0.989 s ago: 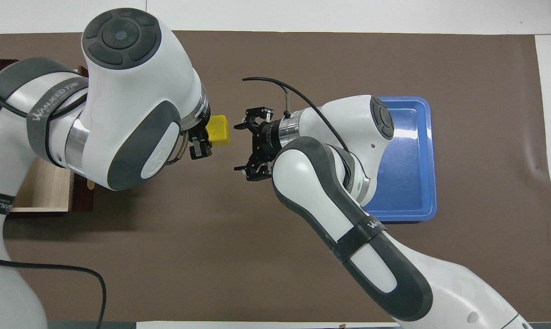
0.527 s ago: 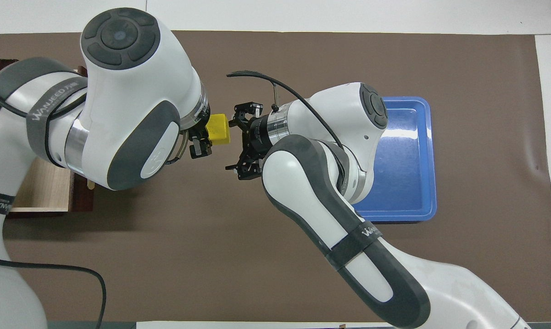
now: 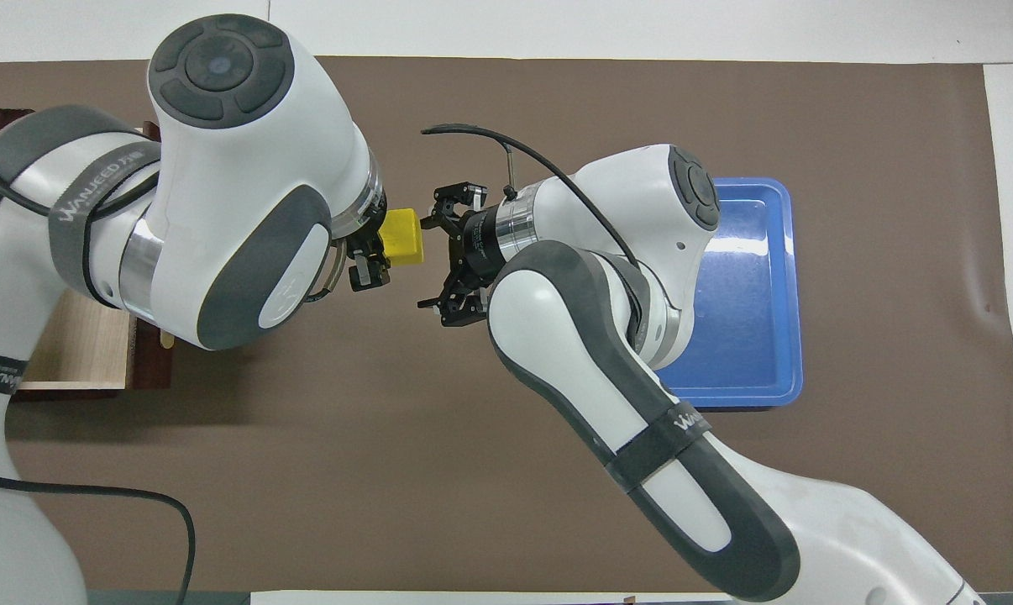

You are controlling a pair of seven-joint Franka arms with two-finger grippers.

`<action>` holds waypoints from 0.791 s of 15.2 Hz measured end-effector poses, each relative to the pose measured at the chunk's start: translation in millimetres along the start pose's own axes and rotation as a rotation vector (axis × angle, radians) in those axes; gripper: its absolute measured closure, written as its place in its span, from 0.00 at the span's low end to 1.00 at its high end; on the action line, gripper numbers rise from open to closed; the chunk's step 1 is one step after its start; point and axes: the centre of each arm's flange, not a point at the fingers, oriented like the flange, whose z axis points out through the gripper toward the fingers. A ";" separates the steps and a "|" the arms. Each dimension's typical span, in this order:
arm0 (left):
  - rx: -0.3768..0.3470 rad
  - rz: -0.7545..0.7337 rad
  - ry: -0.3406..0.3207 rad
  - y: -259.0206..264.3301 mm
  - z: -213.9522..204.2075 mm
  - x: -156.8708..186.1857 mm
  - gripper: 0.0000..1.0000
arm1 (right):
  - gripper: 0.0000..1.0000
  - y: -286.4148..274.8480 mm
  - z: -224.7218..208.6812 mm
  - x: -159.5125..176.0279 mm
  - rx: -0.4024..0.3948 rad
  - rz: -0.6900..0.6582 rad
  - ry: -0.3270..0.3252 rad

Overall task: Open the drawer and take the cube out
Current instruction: 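Close the right gripper on the cube and open the left gripper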

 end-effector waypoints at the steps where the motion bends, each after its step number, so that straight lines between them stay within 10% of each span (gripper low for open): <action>1: 0.002 0.001 0.001 -0.2 1.1 -0.3 0.44 | 0.00 -3.7 -5.6 -0.8 0.010 -0.001 -0.004; 12: 0.005 0.005 0.003 -1.6 5.1 -2.3 0.44 | 0.00 -1.7 -6.7 -15.0 0.007 -0.022 -0.017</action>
